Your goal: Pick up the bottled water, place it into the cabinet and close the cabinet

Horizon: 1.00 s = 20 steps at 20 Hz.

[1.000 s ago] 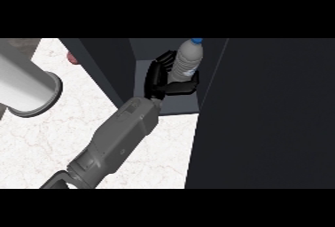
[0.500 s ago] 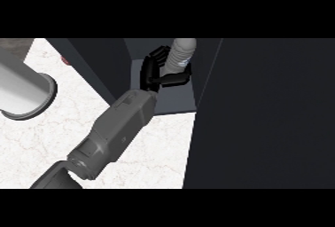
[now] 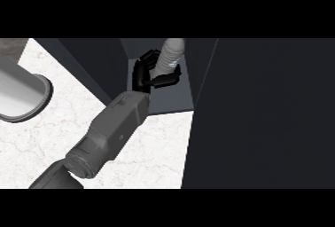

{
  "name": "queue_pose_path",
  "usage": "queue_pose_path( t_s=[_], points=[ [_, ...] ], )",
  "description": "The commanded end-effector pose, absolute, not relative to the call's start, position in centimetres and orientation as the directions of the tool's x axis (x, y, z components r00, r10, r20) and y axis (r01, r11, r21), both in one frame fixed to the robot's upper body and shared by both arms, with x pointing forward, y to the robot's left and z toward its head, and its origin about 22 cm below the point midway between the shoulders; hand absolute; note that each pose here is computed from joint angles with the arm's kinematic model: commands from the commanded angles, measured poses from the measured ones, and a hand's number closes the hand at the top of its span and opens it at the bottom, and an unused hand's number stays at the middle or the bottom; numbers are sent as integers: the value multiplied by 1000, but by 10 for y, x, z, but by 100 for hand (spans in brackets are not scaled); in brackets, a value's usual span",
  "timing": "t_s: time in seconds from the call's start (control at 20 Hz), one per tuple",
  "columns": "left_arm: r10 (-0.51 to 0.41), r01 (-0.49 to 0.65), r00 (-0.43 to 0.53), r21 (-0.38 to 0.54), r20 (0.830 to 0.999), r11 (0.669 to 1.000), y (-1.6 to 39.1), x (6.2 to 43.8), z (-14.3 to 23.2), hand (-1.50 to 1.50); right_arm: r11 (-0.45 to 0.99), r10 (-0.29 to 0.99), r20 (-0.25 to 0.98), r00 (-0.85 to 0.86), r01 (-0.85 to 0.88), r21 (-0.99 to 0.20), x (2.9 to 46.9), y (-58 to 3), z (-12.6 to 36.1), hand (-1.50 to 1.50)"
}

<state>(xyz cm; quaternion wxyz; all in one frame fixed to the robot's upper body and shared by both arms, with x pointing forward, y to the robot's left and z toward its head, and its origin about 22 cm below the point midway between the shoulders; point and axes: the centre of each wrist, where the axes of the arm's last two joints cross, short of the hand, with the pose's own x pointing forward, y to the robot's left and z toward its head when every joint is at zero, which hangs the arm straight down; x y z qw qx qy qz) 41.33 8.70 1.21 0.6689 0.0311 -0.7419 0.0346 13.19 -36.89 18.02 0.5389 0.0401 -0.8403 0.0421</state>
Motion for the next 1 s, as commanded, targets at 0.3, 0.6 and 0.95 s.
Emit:
queue_pose_path(
  t_s=[0.3, 0.6, 0.95],
  points=[
    [142, -147, -123, -159, 982, 976, 99, 416, 7, 150, 992, -38, 905, -423, -125, -17, 136, -372, 180, -150],
    [131, -166, -123, -150, 984, 975, 104, 420, 10, 150, 992, -31, 907, -420, -121, -22, 138, -371, 175, -150],
    [89, -185, -127, -112, 988, 976, 106, 420, 8, -150, 990, -41, 899, -435, -140, -22, 139, -375, 172, -150]
  ],
)
